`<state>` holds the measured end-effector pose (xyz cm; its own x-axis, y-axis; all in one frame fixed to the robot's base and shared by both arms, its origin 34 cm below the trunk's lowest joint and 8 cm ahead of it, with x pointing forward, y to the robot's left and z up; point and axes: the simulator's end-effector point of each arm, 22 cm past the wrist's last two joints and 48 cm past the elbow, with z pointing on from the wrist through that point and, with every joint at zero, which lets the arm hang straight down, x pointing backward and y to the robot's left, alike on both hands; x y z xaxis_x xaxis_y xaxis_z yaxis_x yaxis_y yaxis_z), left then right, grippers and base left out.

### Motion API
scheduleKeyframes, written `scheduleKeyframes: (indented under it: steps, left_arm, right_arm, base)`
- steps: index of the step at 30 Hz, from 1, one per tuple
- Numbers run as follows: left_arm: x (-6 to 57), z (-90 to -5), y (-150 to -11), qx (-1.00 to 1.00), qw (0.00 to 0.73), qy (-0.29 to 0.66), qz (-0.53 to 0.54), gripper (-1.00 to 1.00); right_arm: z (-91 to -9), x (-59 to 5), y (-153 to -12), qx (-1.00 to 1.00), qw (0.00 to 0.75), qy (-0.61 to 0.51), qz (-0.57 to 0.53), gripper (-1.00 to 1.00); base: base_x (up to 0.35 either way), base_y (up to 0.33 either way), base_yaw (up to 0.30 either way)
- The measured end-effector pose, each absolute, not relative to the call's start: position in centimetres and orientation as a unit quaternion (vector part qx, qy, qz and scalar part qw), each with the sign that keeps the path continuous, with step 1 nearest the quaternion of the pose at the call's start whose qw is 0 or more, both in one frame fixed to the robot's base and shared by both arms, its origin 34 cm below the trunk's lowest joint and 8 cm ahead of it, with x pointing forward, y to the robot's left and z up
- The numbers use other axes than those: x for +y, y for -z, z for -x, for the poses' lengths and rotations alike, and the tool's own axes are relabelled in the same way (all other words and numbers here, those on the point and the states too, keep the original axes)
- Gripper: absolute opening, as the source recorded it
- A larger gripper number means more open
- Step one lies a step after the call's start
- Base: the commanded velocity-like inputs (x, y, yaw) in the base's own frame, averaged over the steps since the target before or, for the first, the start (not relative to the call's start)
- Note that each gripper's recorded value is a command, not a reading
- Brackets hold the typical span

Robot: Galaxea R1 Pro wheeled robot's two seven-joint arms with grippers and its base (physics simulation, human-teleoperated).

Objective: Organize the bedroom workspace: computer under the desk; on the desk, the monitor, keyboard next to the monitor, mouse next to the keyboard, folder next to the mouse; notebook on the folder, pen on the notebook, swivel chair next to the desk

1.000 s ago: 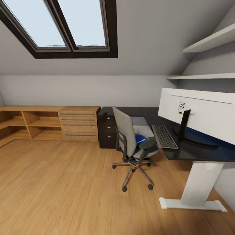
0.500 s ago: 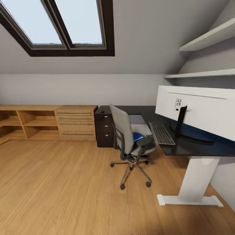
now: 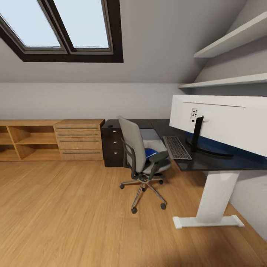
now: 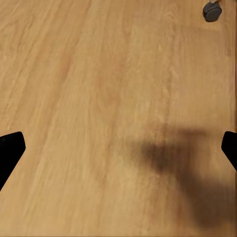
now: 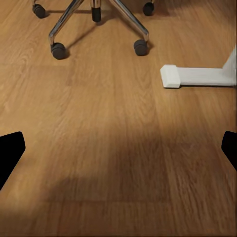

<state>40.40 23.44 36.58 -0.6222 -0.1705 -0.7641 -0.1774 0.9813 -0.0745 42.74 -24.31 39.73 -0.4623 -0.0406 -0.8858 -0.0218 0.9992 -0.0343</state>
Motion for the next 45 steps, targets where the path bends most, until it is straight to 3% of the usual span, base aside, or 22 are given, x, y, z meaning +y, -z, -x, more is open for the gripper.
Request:
scheduleKeyframes:
  steps: [26, 29, 36, 40, 45]
  left_arm:
    - [24.0, -39.9, -31.6, 0.893, 0.437, -0.008, 0.106, 1.00]
    - [26.7, -40.5, -32.0, 0.876, 0.455, -0.035, 0.155, 1.00]
    - [26.6, -41.0, -32.5, 0.869, 0.466, -0.036, 0.163, 1.00]
    - [25.7, -44.1, -34.9, 0.857, 0.490, -0.024, 0.155, 1.00]
    - [24.2, -50.3, -39.6, 0.879, 0.453, 0.010, 0.147, 1.00]
  right_arm:
    - [-41.6, -24.1, -34.2, 0.854, 0.520, 0.008, 0.014, 1.00]
    - [-40.8, -20.7, -33.3, 0.857, 0.515, -0.017, 0.015, 1.00]
    - [-41.0, -21.5, -33.3, 0.857, 0.515, -0.010, 0.010, 1.00]
    - [-48.8, -21.8, -37.0, 0.836, 0.549, -0.003, 0.008, 1.00]
    - [-61.2, -22.6, -43.8, 0.828, 0.560, 0.012, 0.008, 1.00]
  base:
    - [0.000, 0.000, -0.019]
    - [0.000, 0.000, -0.021]
    - [0.000, 0.000, -0.008]
    - [0.000, 0.000, 0.000]
    - [0.000, 0.000, 0.000]
